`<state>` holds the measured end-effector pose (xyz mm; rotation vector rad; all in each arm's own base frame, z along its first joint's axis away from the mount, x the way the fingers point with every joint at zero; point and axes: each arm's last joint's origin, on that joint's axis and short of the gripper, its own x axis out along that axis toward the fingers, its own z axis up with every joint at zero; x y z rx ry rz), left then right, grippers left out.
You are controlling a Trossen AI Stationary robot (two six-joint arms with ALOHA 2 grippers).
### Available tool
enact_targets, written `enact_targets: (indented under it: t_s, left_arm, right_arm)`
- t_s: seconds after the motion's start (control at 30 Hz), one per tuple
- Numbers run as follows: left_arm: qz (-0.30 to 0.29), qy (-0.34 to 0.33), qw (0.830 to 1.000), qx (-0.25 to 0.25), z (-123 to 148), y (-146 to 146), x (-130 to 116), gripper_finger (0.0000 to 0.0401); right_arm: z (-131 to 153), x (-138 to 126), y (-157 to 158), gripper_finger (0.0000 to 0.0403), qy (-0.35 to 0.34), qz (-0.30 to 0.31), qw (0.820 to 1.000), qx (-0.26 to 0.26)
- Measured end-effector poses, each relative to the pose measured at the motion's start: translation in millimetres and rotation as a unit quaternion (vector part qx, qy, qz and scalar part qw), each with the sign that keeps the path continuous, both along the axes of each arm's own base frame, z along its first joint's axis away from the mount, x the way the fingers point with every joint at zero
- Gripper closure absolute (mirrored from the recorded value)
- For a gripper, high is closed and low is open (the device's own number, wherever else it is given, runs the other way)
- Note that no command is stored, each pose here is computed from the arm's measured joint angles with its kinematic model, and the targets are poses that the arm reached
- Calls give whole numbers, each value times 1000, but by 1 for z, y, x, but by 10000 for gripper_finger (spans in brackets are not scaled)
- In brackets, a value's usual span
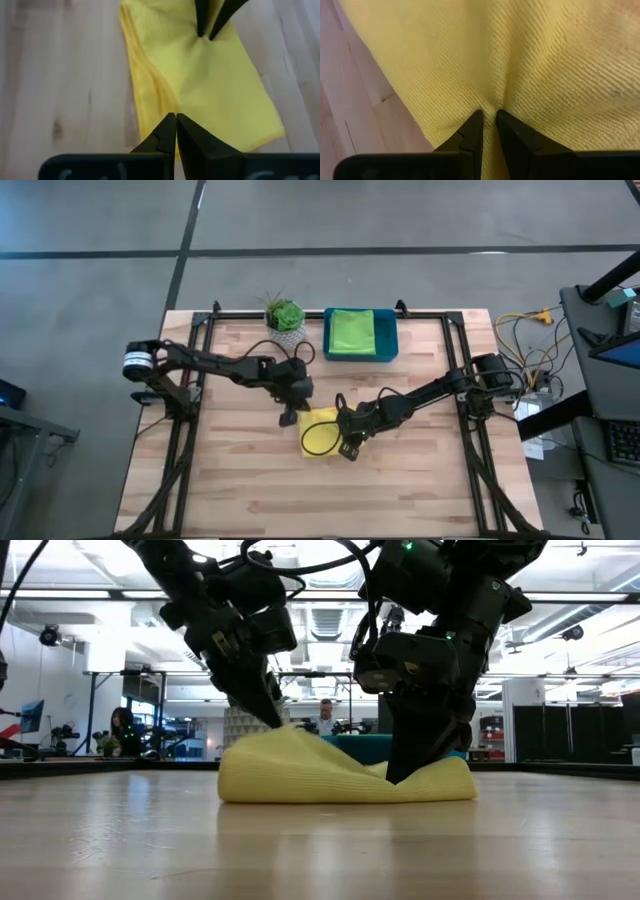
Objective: Fold microfiber towels
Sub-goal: Fold the yellow microfiber towel on top of the green microfiber towel into the dark blue bin
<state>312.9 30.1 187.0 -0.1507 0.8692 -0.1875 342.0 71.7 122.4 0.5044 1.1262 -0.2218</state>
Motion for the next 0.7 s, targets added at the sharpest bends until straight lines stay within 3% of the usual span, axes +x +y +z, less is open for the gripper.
enact_targets:
  t_s: [0.37,0.7]
  left_arm:
    - [45,77,993,71,-2,8,-3,401]
    - [-12,72,997,32,-15,3,2,401]
  right_arm:
    - [0,0,0,346,0,-2,1000,1]
    - [0,1,0,346,-1,-2,1000,1]
